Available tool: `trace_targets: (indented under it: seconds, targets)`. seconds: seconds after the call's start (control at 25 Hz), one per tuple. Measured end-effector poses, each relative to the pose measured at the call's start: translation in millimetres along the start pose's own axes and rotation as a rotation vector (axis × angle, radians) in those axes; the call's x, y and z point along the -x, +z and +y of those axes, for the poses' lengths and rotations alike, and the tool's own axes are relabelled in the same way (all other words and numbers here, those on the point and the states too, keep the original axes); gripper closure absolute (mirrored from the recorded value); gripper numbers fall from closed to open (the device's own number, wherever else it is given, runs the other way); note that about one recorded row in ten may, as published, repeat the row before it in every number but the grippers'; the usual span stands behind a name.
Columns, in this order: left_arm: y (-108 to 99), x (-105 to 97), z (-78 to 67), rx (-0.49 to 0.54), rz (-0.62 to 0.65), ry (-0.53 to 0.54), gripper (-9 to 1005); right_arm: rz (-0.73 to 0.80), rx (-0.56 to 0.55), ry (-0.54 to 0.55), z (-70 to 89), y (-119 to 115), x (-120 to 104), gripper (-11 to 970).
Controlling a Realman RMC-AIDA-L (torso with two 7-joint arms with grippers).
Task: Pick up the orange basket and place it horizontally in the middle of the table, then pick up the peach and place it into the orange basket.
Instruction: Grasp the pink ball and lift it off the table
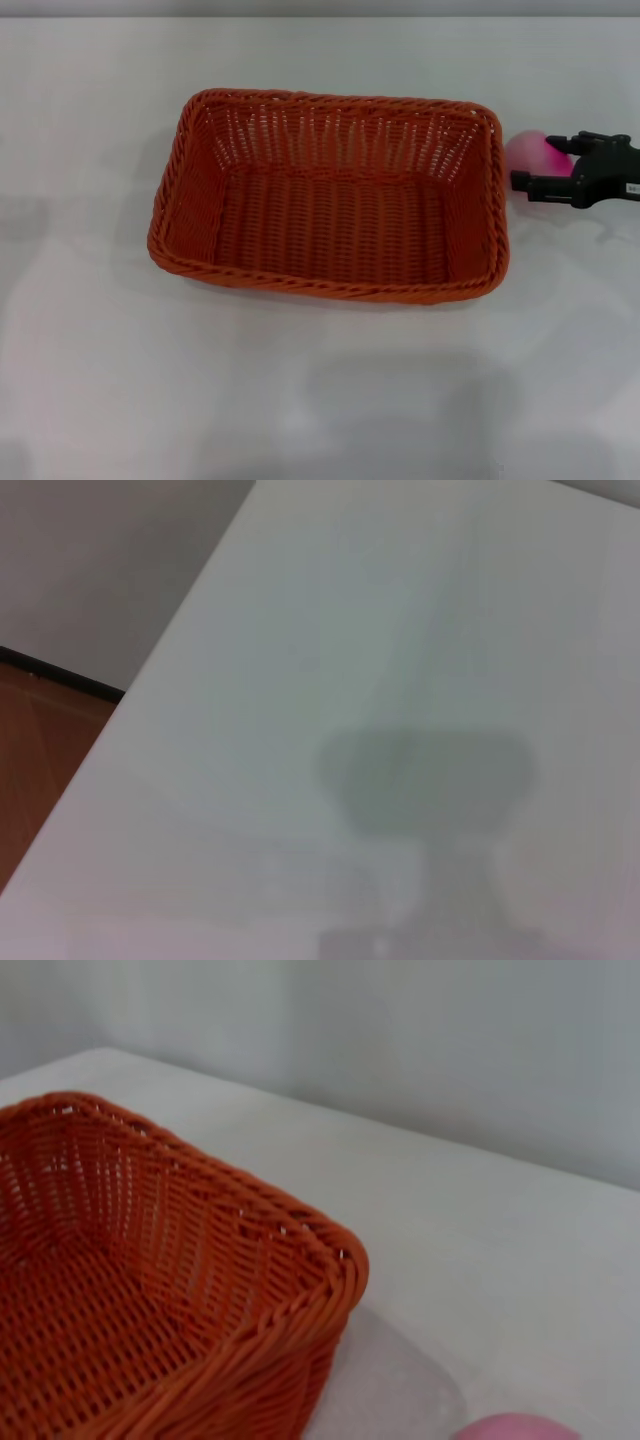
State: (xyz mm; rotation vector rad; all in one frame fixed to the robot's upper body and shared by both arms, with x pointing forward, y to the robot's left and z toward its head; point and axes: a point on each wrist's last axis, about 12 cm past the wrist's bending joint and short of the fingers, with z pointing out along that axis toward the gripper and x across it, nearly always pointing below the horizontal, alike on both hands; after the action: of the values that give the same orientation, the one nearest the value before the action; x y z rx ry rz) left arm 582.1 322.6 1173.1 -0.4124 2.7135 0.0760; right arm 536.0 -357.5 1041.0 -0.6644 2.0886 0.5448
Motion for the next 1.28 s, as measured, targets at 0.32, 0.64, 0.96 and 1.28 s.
trace_targets:
  seconds: [0.32, 0.64, 0.96, 1.28]
  targets:
    - [-1.4, 0.1, -0.4, 0.000, -0.001, 0.002, 258, 0.019, -0.013, -0.013, -0.2, 5.2, 1.6, 110]
    - [-1.5, 0.9, -0.9, 0.000, -0.002, 0.003, 258, 0.019, -0.021, -0.017, -3.4, 2.5, 3.1, 208]
    - [-1.3, 1.9, -0.5, 0.000, -0.006, 0.001, 258, 0.020, -0.041, -0.023, -7.1, 1.1, 4.6, 577]
    - [-0.8, 1.4, -0.3, -0.001, -0.009, 0.001, 259, 0.018, -0.044, -0.032, -7.4, 3.2, 8.2, 651]
